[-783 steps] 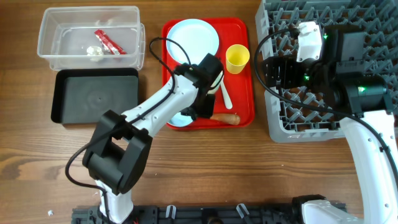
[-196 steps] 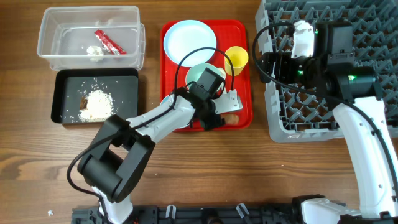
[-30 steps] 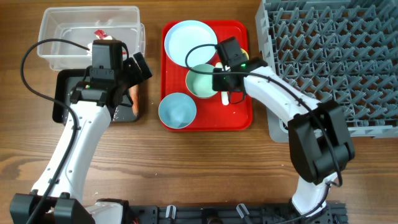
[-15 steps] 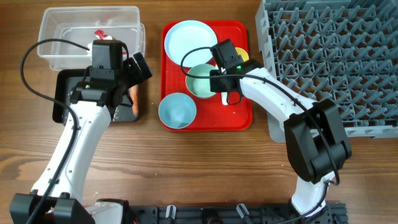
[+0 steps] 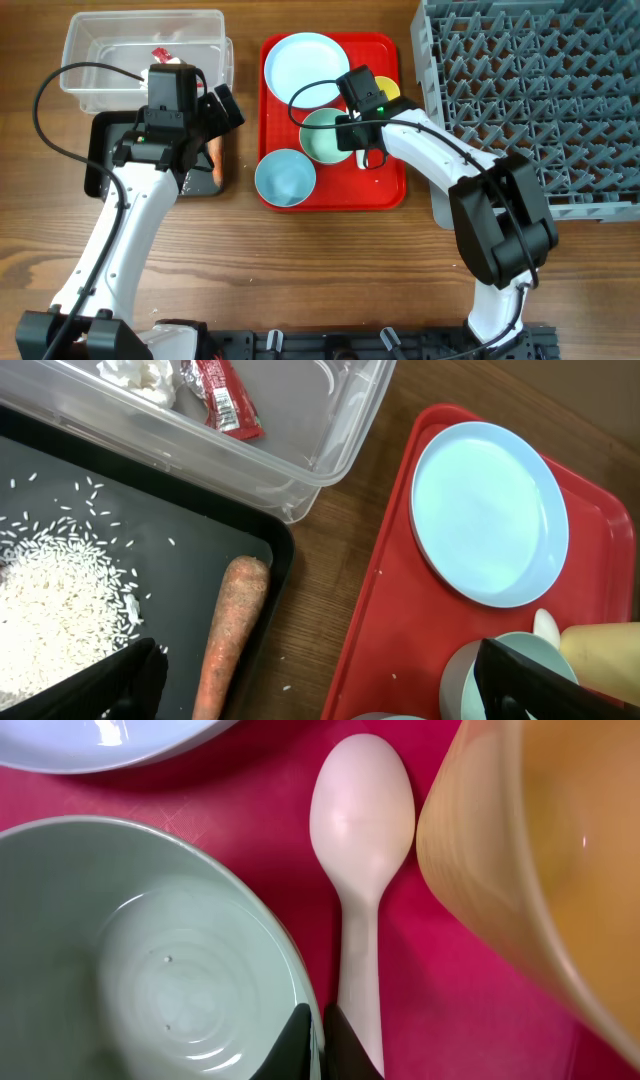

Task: Sort waste into correct bins and load items into the dishwasher rack
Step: 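Grasp the green bowl rim with right gripper and lift it, then carry the green bowl into the grey rack and open right gripper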

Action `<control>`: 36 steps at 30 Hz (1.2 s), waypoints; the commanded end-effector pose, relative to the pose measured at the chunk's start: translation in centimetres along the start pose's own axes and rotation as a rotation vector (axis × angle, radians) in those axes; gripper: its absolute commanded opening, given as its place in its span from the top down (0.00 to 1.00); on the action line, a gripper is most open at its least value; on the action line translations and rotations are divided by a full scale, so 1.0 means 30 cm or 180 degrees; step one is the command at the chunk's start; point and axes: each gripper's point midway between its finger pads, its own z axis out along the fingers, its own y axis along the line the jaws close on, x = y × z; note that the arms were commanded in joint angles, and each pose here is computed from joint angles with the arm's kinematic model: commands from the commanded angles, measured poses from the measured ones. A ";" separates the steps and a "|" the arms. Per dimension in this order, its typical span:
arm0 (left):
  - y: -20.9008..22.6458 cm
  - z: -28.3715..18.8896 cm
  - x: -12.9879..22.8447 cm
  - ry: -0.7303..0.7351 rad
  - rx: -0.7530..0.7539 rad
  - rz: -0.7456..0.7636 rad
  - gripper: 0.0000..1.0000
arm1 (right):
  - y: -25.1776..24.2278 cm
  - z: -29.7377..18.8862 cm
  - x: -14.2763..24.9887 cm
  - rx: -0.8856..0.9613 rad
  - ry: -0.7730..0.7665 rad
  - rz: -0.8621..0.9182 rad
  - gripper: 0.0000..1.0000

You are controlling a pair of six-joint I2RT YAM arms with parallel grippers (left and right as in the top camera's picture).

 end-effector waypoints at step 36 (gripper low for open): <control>0.010 0.005 -0.006 -0.0022 -0.0043 -0.0062 0.00 | -0.747 -0.858 -0.616 0.3984 -0.1321 -0.2002 0.96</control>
